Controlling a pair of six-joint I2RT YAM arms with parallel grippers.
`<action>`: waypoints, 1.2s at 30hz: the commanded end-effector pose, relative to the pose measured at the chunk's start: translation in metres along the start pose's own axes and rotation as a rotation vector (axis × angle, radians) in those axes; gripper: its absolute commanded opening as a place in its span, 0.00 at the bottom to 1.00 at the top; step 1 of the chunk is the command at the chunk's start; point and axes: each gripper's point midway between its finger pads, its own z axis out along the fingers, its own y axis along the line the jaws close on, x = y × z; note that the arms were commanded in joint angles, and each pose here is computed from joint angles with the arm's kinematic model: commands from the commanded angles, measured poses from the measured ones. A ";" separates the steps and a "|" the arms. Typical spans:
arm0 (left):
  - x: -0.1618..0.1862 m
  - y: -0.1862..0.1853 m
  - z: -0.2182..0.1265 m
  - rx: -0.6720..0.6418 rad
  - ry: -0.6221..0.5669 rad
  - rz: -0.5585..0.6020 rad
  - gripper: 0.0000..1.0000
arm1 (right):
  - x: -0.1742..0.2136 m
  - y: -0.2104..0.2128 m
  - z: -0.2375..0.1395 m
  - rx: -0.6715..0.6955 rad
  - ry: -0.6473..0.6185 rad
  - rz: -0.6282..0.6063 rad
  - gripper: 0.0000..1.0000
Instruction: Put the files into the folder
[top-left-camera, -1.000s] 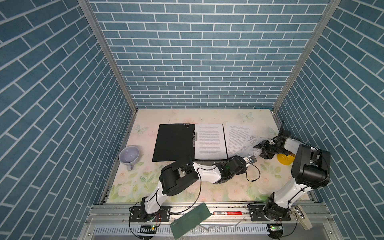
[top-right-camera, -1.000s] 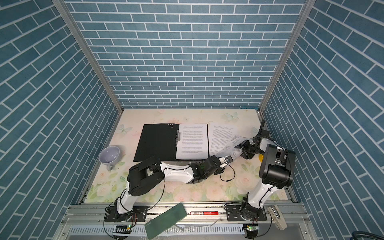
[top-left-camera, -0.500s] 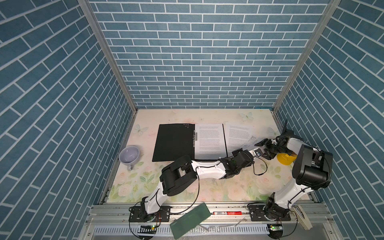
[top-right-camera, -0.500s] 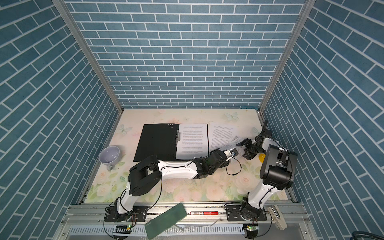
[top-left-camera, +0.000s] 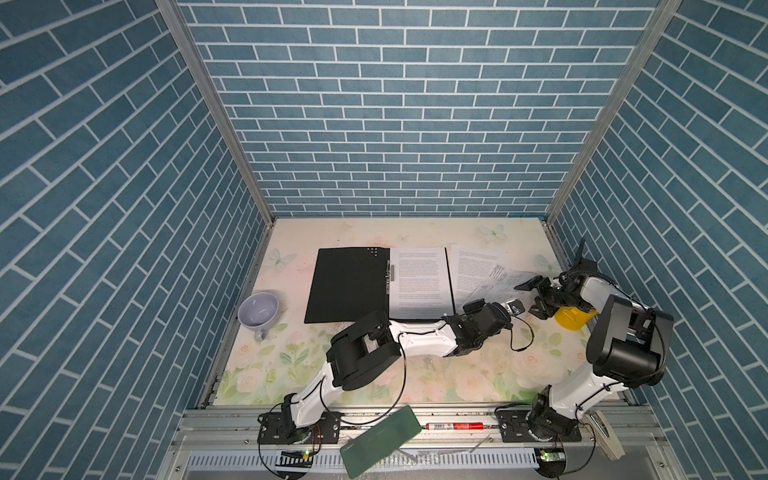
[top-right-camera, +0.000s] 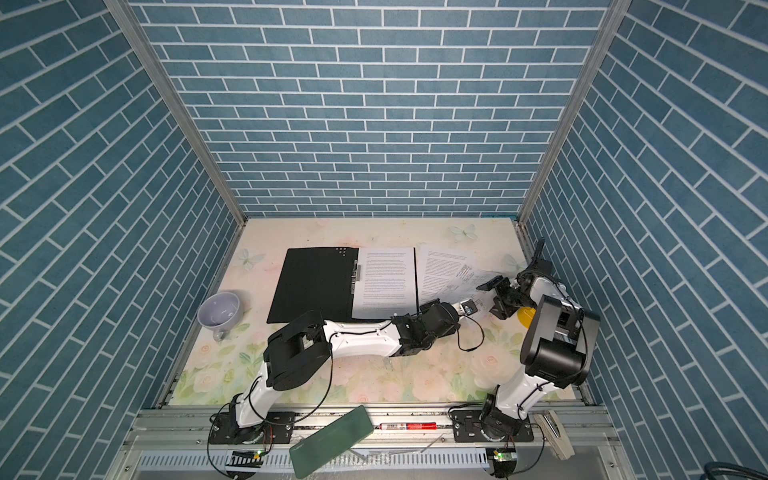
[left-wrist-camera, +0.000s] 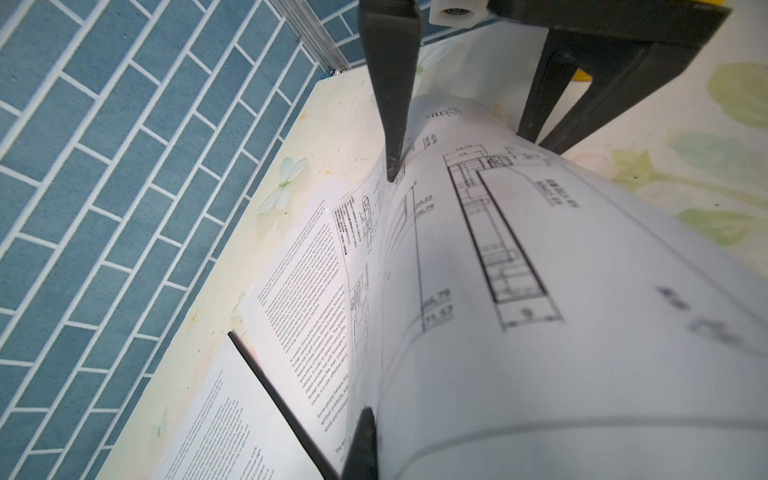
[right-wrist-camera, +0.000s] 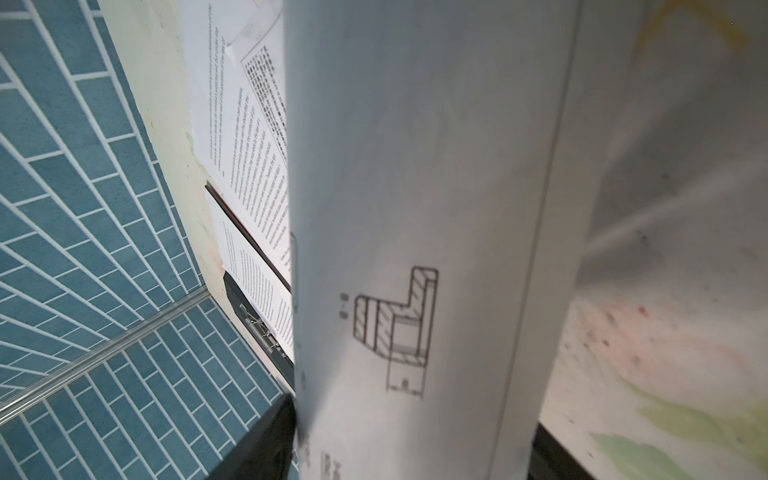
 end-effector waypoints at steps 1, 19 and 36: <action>0.000 -0.004 0.000 0.008 0.011 -0.007 0.07 | 0.009 0.005 -0.012 -0.013 0.007 0.022 0.73; 0.005 -0.010 -0.003 0.032 0.022 -0.013 0.07 | 0.013 0.007 -0.029 -0.004 -0.009 0.040 0.56; 0.015 -0.018 -0.004 0.040 0.055 -0.029 0.07 | 0.012 0.015 -0.044 -0.002 -0.034 0.032 0.54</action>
